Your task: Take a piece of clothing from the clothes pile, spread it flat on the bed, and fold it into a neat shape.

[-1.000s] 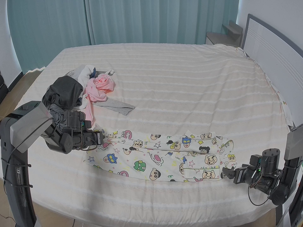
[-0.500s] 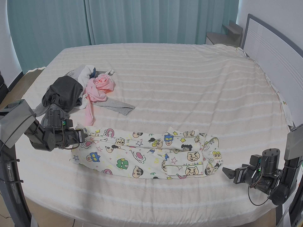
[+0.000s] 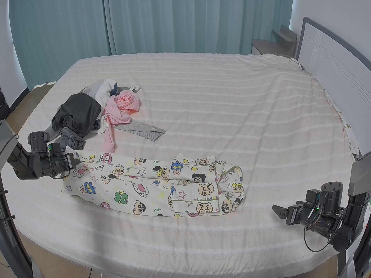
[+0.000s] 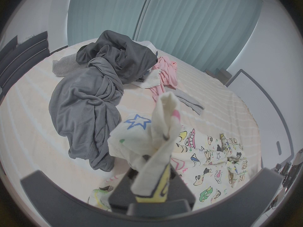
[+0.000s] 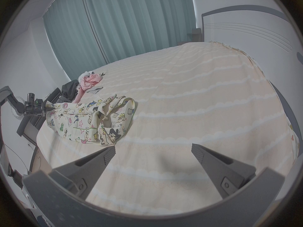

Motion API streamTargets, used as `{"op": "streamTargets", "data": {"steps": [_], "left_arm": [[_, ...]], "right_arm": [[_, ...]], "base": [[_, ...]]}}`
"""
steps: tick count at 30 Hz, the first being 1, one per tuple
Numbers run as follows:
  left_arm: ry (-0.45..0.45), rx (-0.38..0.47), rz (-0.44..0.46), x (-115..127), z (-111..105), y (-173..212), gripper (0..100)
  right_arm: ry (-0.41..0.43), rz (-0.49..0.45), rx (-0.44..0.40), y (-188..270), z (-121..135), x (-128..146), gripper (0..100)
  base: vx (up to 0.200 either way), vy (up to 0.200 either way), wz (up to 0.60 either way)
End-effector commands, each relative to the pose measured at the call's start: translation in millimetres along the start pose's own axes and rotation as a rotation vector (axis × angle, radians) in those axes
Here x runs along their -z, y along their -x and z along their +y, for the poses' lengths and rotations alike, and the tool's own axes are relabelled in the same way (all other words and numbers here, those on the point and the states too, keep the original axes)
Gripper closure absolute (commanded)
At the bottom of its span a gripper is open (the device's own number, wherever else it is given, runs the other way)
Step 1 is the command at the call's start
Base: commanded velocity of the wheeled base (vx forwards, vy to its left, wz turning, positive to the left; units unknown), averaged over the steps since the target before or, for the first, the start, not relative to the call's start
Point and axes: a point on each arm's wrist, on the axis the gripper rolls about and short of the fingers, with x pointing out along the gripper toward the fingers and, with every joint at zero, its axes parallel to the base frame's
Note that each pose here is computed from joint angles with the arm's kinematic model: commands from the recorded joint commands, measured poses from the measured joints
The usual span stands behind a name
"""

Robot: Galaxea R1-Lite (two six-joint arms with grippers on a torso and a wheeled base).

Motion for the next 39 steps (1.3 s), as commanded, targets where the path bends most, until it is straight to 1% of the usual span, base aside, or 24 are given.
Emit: {"op": "streamTargets", "data": {"steps": [1, 3, 8, 9, 10, 11, 14, 15, 16, 17, 18, 19, 20, 21, 24, 25, 26, 27, 28, 29, 30, 32, 33, 39], "left_arm": [[-0.002, 0.002, -0.034, -13.8, -1.5, 17.6, 100], [-0.005, 0.009, -0.033, -15.2, -5.5, 19.8, 100], [-0.048, 0.082, -0.006, -19.8, -48.7, 20.8, 100], [-0.053, 0.087, -0.003, -19.6, -52.3, 20.4, 100], [-0.076, 0.118, 0.002, -21.3, -70.3, 19.2, 100], [-0.084, 0.133, 0.007, -21.6, -80.8, 18.8, 100], [-0.083, 0.174, 0.016, -24.2, -123.1, 16.6, 100], [-0.084, 0.18, 0.014, -25.2, -135.1, 15.5, 100], [-0.086, 0.182, 0.014, -25.2, -137.4, 15.1, 100], [-0.106, 0.195, 0.013, -24.0, -162.9, 11.7, 100], [-0.106, 0.195, 0.013, -24.0, -162.9, 11.7, 100], [-0.138, 0.208, 0.015, -20.6, -186.9, 8.3, 100], [-0.159, 0.219, 0.018, -17.0, -204.0, 7.2, 100], [-0.167, 0.223, 0.021, -15.6, -209.7, 6.7, 100], [-0.213, 0.237, 0.029, -5.8, -244.7, 3.4, 100], [-0.218, 0.238, 0.032, -3.9, -249.1, 2.3, 100], [-0.239, 0.249, 0.035, 1.6, -264.5, -0.2, 100], [-0.248, 0.258, 0.036, 4.8, -272.6, -1.5, 100], [-0.249, 0.26, 0.035, 5.0, -273.9, -1.7, 100], [-0.269, 0.288, 0.038, 10.9, -289.6, -4.2, 100], [-0.276, 0.303, 0.036, 12.2, -296.3, -4.7, 100], [-0.283, 0.316, 0.037, 14.1, -302.3, -6.6, 100], [-0.295, 0.341, 0.035, 18.0, -316.7, -16.7, 100], [-0.279, 0.384, 0.038, 26.3, -339.6, -30.9, 100]], "right_arm": [[0.002, 0.015, 0.003, 2.9, -0.7, 2.7, 0], [0.002, 0.016, 0.003, 3.1, -0.8, 2.9, 0], [-0.001, 0.016, 0.004, 3.1, -1.1, 2.9, 0], [-0.001, 0.016, 0.004, 3.1, -1.1, 2.9, 0], [-0.002, 0.014, 0.004, 2.9, -1.0, 2.6, 0], [-0.007, 0.014, 0.004, 2.9, -1.0, 2.6, 0], [-0.011, 0.012, 0.002, 3.1, -0.6, 2.3, 0], [-0.011, 0.012, 0.002, 3.1, -0.6, 2.3, 0], [-0.01, 0.012, 0.001, 3.1, -0.3, 2.3, 0], [-0.01, 0.012, 0.001, 3.1, -0.3, 2.3, 0], [-0.01, 0.012, 0.001, 3.1, -0.3, 2.3, 0], [-0.01, 0.012, 0.001, 3.1, -0.3, 2.3, 0], [-0.009, 0.012, 0.0, 2.7, 0.1, 2.4, 0], [-0.009, 0.015, 0.0, 2.9, -0.1, 2.8, 0], [-0.006, 0.014, -0.008, 2.8, 2.0, 2.9, 0], [-0.005, 0.015, -0.009, 2.8, 2.3, 3.1, 0], [-0.004, 0.017, -0.01, 2.7, 2.5, 3.5, 0], [-0.002, 0.015, -0.012, 2.4, 3.0, 3.1, 0], [-0.002, 0.016, -0.012, 2.7, 2.9, 3.4, 0], [-0.002, 0.015, -0.015, 2.2, 3.7, 3.2, 0], [-0.001, 0.016, -0.017, 2.5, 4.3, 3.5, 0], [0.002, 0.016, -0.019, 2.6, 4.6, 3.5, 0], [0.003, 0.02, -0.023, 2.7, 5.7, 4.4, 0], [0.006, 0.018, -0.026, 2.7, 6.5, 4.0, 0]], "base": [[0.0, 0.0, 0.0], [0.0, 0.0, 0.0], [0.0, 0.0, 0.0], [0.0, 0.0, 0.0], [0.0, 0.0, 0.0], [0.0, 0.0, 0.0], [0.0, 0.0, 0.0], [0.0, 0.0, 0.0], [0.0, 0.0, 0.0], [0.0, 0.0, 0.0], [0.0, 0.0, 0.0], [0.0, 0.0, 0.0], [0.0, 0.0, 0.0], [0.0, 0.0, 0.0], [0.0, 0.0, 0.0], [0.0, 0.0, 0.0], [0.0, 0.0, 0.0], [0.0, 0.0, 0.0], [0.0, 0.0, 0.0], [0.0, 0.0, 0.0], [0.0, 0.0, 0.0], [0.0, 0.0, 0.0], [0.0, 0.0, 0.0], [0.0, 0.0, 0.0]]}}
